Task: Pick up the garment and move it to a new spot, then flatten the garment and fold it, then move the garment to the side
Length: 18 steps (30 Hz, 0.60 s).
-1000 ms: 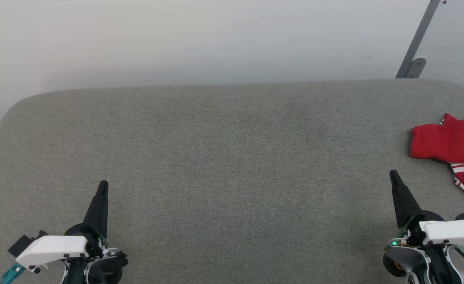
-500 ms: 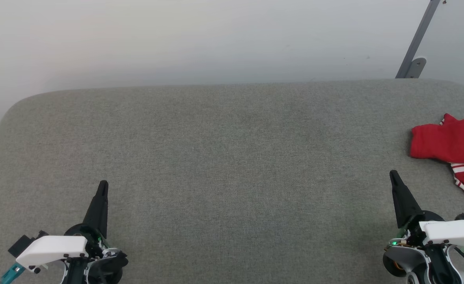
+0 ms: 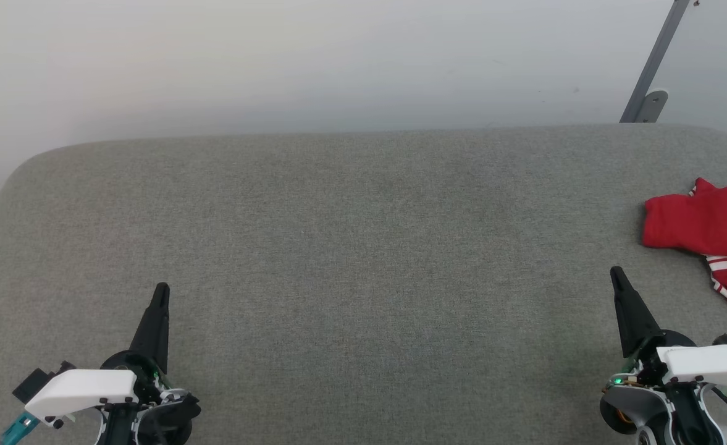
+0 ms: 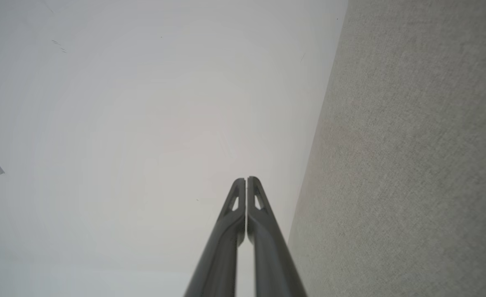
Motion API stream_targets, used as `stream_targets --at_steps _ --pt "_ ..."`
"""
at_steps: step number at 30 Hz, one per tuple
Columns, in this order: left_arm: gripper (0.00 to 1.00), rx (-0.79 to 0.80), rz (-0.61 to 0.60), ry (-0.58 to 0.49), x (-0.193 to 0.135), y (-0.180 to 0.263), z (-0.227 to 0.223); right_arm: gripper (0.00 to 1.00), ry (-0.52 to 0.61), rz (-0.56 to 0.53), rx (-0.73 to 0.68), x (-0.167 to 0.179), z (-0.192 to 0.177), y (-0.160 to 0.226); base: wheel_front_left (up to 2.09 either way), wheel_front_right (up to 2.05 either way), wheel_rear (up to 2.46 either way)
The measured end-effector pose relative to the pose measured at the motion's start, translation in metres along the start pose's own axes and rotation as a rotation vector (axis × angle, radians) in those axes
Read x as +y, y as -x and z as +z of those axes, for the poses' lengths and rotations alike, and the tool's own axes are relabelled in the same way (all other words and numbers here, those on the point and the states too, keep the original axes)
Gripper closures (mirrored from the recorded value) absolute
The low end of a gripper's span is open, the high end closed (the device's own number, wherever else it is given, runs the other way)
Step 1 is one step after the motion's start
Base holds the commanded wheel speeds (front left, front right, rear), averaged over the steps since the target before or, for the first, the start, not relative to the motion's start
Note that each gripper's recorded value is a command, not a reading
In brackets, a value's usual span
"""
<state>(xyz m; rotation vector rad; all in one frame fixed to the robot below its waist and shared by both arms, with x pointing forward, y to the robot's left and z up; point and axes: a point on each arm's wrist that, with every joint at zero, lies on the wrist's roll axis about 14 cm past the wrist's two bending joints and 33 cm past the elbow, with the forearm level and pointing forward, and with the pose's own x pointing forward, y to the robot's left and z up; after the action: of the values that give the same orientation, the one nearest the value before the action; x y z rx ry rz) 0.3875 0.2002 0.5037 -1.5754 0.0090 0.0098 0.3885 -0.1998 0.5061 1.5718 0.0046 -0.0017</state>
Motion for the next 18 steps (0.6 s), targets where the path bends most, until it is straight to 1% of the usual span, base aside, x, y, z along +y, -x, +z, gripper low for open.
stream_targets --at_steps 18 --pt "1.00 0.000 0.000 0.000 0.0000 0.0000 0.0000 1.00 0.000 0.000 0.000 0.0000 0.0000 0.0000 0.00 0.00 0.00"
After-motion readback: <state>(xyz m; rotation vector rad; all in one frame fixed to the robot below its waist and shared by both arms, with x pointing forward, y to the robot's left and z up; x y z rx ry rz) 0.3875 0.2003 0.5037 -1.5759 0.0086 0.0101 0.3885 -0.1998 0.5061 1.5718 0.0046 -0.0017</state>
